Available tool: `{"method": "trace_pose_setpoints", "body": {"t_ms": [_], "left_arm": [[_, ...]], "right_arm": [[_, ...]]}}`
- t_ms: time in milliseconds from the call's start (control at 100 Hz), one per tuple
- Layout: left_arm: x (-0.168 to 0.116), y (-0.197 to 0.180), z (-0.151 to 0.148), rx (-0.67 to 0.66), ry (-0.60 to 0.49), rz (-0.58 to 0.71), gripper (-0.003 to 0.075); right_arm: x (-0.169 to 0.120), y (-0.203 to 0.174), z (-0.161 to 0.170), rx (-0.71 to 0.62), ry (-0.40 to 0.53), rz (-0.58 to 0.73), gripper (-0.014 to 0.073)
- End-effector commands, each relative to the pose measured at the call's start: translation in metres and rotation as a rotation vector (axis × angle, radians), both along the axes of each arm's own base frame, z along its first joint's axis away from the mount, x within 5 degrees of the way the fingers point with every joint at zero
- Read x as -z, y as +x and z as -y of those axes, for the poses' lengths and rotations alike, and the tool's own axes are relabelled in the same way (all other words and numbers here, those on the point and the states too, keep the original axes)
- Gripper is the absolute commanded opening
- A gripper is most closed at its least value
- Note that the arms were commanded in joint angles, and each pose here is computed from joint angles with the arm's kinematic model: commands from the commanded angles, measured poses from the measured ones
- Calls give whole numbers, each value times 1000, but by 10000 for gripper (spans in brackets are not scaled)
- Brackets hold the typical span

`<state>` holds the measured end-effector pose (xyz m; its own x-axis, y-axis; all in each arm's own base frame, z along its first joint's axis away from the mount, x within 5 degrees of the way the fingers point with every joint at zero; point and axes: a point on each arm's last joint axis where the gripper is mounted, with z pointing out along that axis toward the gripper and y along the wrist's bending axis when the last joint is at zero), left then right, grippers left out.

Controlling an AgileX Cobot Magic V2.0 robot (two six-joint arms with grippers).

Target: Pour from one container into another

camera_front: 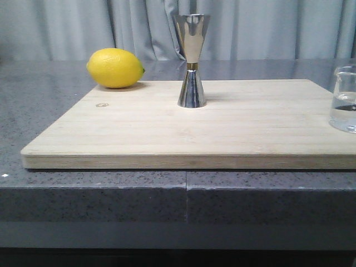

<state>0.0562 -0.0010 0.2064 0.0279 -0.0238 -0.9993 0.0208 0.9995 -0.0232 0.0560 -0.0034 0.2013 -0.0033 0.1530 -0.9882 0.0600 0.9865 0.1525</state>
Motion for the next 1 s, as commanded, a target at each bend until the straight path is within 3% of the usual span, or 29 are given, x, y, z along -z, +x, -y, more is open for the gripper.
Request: {"method": "trace_pose_setpoints", "body": {"t_ms": [0,880,990], "left_arm": [[-1,-1,1,11,-14,74,-13],[-1,-1,1,11,-14,76,-13],[-1,-1,1,15,-103,75,-13]], "right_arm": [[0,0,0,4,-10,75,-67],[0,-1,0,4,-10,78,-67],[-1,-1,0,1,56,96,-67]]}}
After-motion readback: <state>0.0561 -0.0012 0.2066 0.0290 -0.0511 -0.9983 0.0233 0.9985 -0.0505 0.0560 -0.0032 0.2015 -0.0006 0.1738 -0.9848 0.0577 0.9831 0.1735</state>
